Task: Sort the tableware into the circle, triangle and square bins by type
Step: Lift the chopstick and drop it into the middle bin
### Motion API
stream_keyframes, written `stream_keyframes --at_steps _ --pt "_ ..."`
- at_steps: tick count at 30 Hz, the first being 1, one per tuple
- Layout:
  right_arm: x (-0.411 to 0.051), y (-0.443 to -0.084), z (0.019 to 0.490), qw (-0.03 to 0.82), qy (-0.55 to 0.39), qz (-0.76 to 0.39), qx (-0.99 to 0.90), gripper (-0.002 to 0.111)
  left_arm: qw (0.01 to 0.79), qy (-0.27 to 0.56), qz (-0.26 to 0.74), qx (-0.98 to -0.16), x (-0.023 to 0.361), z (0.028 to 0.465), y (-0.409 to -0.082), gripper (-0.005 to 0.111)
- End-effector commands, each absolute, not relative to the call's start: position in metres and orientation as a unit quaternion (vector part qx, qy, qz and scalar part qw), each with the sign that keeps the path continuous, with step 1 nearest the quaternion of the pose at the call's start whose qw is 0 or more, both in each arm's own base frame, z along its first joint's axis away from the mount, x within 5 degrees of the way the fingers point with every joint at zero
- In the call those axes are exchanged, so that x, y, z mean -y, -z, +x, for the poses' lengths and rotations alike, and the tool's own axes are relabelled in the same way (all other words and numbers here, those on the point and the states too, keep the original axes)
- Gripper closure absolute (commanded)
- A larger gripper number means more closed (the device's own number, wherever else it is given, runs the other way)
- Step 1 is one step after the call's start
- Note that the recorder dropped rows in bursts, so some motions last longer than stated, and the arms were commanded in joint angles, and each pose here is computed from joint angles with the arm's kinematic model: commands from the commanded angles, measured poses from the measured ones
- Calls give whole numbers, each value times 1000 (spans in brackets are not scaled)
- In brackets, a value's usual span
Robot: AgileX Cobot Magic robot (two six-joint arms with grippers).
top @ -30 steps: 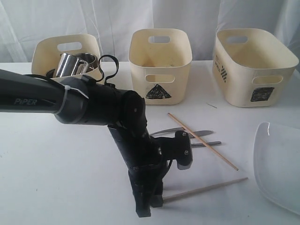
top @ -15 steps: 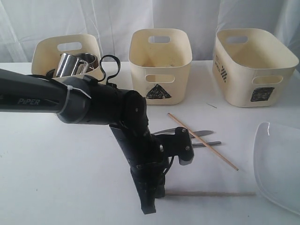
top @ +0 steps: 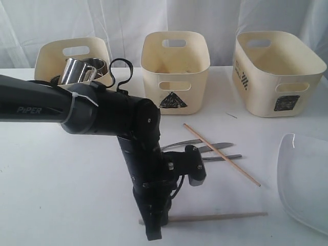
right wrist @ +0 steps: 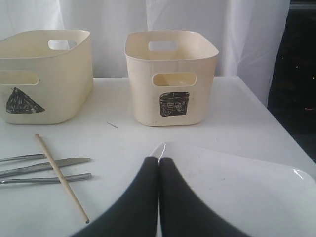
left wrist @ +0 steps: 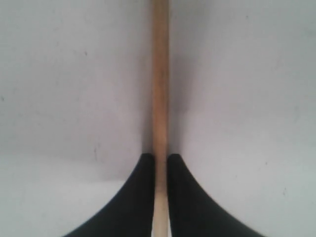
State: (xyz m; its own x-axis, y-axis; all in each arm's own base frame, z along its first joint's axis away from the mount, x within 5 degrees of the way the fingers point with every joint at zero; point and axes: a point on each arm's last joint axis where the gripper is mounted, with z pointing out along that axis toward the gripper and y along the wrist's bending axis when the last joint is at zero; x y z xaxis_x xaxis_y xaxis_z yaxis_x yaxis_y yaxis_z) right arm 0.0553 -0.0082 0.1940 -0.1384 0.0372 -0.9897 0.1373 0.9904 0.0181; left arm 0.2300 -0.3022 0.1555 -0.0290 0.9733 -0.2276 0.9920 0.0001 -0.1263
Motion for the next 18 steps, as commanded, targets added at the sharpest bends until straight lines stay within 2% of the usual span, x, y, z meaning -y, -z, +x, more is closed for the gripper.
stream_keyframes --at_steps 1,8,13,18 --pt "8 -193 55 657 38 54 -751 108 36 102 697 -709 293 225 -177 107" --pt "8 -193 55 657 38 54 -751 108 135 105 679 -714 287 222 -230 107" --pt "8 -193 55 657 38 54 -751 108 274 112 645 -705 289 228 -270 107" --pt "8 -193 55 657 38 54 -751 108 425 112 581 -685 297 249 -291 107"
